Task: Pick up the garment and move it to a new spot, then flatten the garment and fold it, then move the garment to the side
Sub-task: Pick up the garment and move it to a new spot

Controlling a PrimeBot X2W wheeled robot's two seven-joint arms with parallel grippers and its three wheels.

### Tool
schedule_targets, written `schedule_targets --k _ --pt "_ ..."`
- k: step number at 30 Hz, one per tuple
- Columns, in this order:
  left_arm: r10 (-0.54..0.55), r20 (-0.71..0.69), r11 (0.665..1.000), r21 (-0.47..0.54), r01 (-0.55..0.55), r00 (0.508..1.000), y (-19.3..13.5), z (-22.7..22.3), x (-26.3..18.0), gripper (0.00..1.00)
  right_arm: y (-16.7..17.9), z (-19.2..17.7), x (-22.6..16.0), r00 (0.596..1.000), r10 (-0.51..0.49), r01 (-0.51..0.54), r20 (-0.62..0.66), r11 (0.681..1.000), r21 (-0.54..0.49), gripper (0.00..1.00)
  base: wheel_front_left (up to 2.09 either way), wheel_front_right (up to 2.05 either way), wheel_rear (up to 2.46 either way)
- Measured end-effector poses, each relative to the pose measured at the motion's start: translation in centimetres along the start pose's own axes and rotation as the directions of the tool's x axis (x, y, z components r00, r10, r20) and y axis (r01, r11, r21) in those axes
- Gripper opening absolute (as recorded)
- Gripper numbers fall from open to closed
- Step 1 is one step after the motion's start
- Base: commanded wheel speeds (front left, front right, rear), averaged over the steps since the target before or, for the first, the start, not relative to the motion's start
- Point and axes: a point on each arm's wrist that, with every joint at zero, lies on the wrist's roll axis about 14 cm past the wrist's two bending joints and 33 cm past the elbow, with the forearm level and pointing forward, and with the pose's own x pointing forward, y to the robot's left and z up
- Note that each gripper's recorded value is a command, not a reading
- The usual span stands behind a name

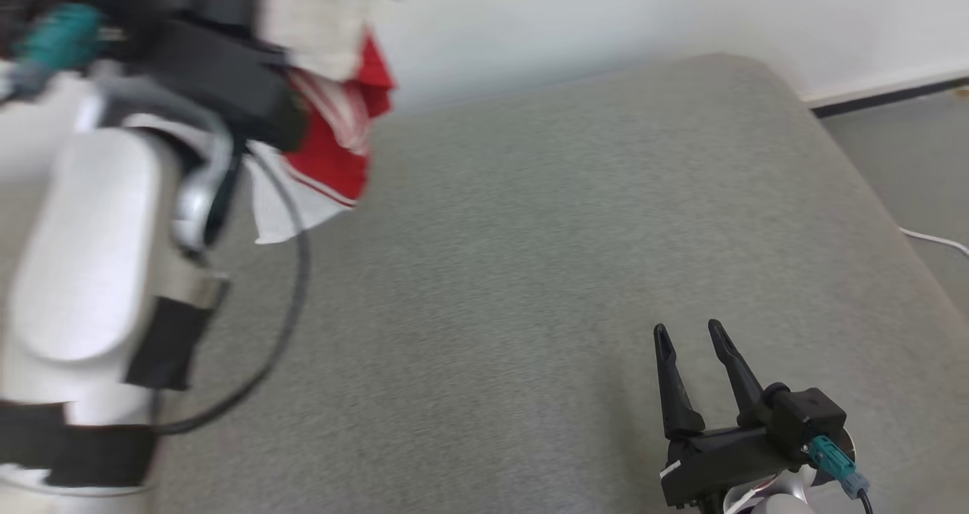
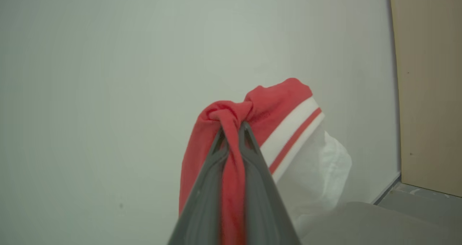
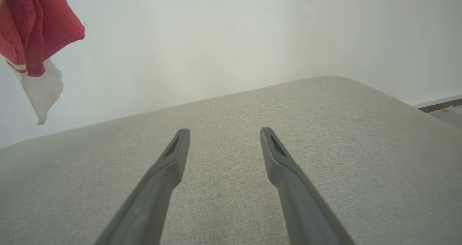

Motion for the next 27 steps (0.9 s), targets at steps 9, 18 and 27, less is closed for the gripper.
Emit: schedule_targets --k 9,18,27 --pt "-0.249 0.058 0.953 -0.162 0.255 0.967 -12.6 -0.4 2.6 0.0 -3.5 0.7 -2.6 0.994 -0.111 0.111 0.015 0.994 -0.009 1.0 0.0 0.0 0.0" --pt "-0.147 -0.101 0.936 -0.335 0.106 0.984 -11.7 -8.7 -1.4 0.0 -4.0 0.1 -2.4 0.992 -0.125 0.125 -0.005 0.992 -0.015 1.0 0.0 0.0 0.0" --pt "0.032 -0.389 0.933 -0.318 -0.167 0.921 -5.9 -19.4 -10.3 0.0 -2.0 -0.9 -0.4 0.998 -0.061 0.06 -0.035 0.998 -0.027 1.0 0.0 0.0 0.0"
